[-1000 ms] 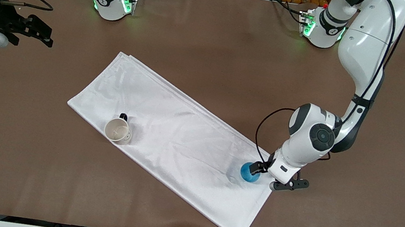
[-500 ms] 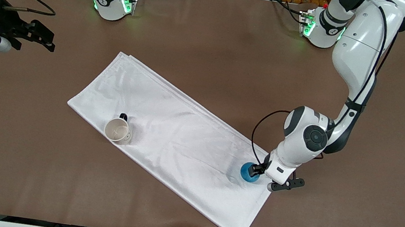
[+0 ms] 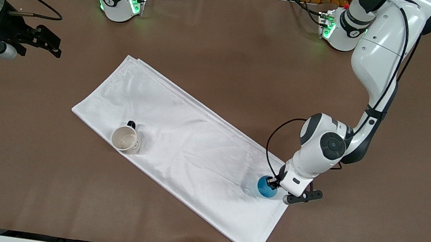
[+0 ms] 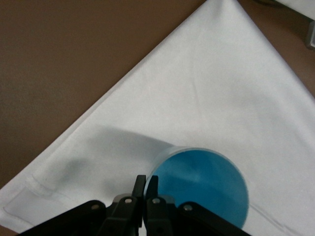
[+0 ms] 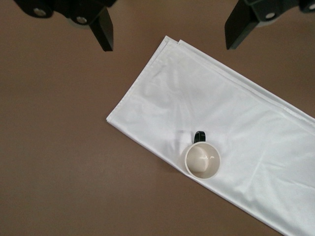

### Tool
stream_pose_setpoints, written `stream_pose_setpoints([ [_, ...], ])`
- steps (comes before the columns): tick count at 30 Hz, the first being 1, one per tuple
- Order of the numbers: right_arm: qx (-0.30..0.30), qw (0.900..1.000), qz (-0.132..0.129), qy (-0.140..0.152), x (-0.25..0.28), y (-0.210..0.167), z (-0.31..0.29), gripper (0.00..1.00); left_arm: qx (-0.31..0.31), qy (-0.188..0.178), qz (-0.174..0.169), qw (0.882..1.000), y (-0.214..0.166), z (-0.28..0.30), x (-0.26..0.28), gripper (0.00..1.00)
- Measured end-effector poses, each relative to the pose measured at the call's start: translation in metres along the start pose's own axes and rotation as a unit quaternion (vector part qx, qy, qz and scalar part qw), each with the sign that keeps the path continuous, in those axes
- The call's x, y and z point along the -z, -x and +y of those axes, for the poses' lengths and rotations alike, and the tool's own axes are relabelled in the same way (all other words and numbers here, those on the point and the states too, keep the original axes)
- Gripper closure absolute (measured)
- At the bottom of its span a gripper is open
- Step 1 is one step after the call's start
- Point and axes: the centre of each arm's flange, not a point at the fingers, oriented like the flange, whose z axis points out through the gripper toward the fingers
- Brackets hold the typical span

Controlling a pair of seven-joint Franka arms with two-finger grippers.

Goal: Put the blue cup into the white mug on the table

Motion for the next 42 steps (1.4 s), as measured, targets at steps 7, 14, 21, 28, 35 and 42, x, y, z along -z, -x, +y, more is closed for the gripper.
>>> stream_pose_setpoints([
  [7, 0.009, 1.0, 0.013, 0.0, -0.062, -0.012, -0.026, 0.0, -0.024, -0.021, -0.02, 0.999, -0.008, -0.013, 0.008, 0.96],
  [14, 0.016, 1.0, 0.011, -0.003, -0.141, -0.021, -0.073, 0.0, -0.101, -0.067, -0.072, 0.99, -0.021, -0.037, 0.043, 0.96],
  [21, -0.001, 1.0, 0.005, -0.008, -0.218, -0.036, -0.095, 0.0, -0.165, -0.087, -0.117, 0.975, -0.043, -0.088, 0.096, 0.96],
  [28, -0.008, 1.0, 0.007, 0.014, -0.276, -0.049, -0.102, 0.0, -0.176, -0.094, -0.131, 0.971, -0.034, -0.112, 0.114, 0.96],
  [35, -0.01, 1.0, 0.015, 0.01, -0.321, -0.052, -0.109, 0.0, -0.181, -0.098, -0.141, 0.968, -0.014, -0.113, 0.122, 0.96],
  [42, -0.01, 1.0, 0.027, 0.002, -0.345, -0.057, -0.114, 0.04, -0.181, -0.103, -0.143, 0.967, 0.001, -0.12, 0.134, 0.96],
])
